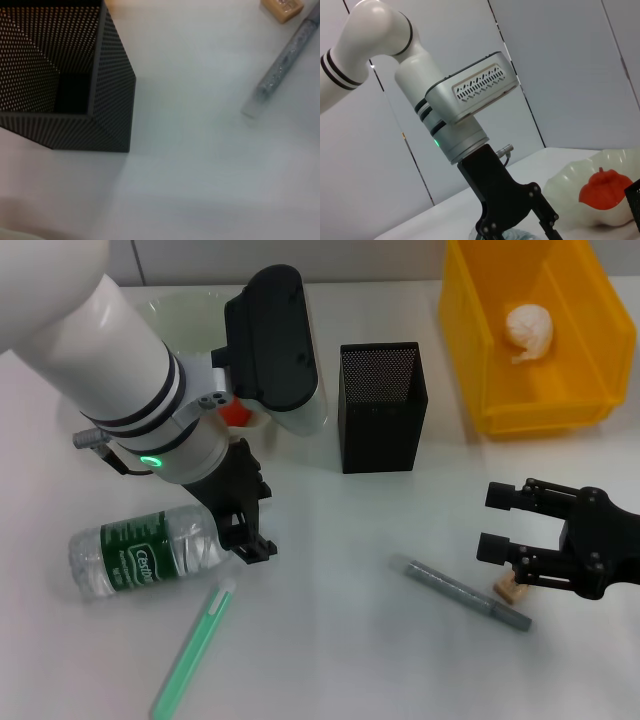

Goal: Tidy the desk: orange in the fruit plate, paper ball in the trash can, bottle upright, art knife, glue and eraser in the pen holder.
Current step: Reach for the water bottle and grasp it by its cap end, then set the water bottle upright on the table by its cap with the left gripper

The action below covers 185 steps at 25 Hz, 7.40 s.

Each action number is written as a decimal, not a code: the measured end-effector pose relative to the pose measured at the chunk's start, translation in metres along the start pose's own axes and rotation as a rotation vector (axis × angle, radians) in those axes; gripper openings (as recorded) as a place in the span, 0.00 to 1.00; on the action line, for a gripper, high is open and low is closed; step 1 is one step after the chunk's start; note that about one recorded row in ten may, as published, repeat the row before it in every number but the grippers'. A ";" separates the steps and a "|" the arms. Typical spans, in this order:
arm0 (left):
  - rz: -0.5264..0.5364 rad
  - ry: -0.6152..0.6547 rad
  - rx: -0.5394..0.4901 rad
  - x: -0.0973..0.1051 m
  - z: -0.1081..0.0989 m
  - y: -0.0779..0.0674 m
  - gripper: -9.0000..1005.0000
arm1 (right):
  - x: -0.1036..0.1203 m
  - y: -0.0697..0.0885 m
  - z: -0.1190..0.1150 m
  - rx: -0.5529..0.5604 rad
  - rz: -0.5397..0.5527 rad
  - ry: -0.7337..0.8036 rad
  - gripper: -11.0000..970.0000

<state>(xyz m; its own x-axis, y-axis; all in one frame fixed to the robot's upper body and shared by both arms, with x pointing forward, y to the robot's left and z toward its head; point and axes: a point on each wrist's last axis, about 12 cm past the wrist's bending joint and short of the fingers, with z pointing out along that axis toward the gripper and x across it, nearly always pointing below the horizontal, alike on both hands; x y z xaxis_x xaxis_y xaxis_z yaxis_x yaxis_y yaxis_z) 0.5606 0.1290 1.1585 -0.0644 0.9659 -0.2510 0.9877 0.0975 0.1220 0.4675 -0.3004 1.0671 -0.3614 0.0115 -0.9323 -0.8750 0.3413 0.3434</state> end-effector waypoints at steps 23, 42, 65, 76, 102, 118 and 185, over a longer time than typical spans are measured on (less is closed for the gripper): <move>-0.034 0.067 -0.009 0.005 0.017 0.009 0.64 | 0.004 0.001 0.001 0.001 0.003 -0.006 0.77; -0.054 0.136 -0.031 0.001 0.026 0.013 0.58 | 0.005 0.001 0.002 0.003 0.005 -0.001 0.77; 0.000 -0.048 -0.094 -0.010 -0.010 0.005 0.46 | 0.004 0.000 0.001 0.005 0.002 -0.004 0.77; -0.027 -0.241 -0.100 -0.001 -0.036 0.005 0.46 | 0.003 -0.001 0.002 0.003 -0.003 -0.003 0.77; -0.095 -0.490 -0.146 0.034 -0.055 0.016 0.48 | 0.001 -0.002 0.005 -0.005 -0.007 -0.003 0.77; -0.180 -0.703 -0.184 0.072 -0.072 0.014 0.49 | -0.002 -0.003 0.010 -0.022 -0.017 0.002 0.77; -0.495 -0.978 -0.249 0.202 -0.057 -0.012 0.52 | -0.004 -0.006 0.017 -0.033 -0.012 0.005 0.77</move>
<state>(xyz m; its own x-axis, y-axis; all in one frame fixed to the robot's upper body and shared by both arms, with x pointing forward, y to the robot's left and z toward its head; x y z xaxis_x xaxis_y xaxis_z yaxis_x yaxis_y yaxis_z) 0.5273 0.3368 1.1612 -0.1940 0.2148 -0.9572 0.8216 0.5688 -0.0389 0.4796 -0.2862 1.0668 -0.3524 0.0033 -0.9358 -0.8894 0.3100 0.3360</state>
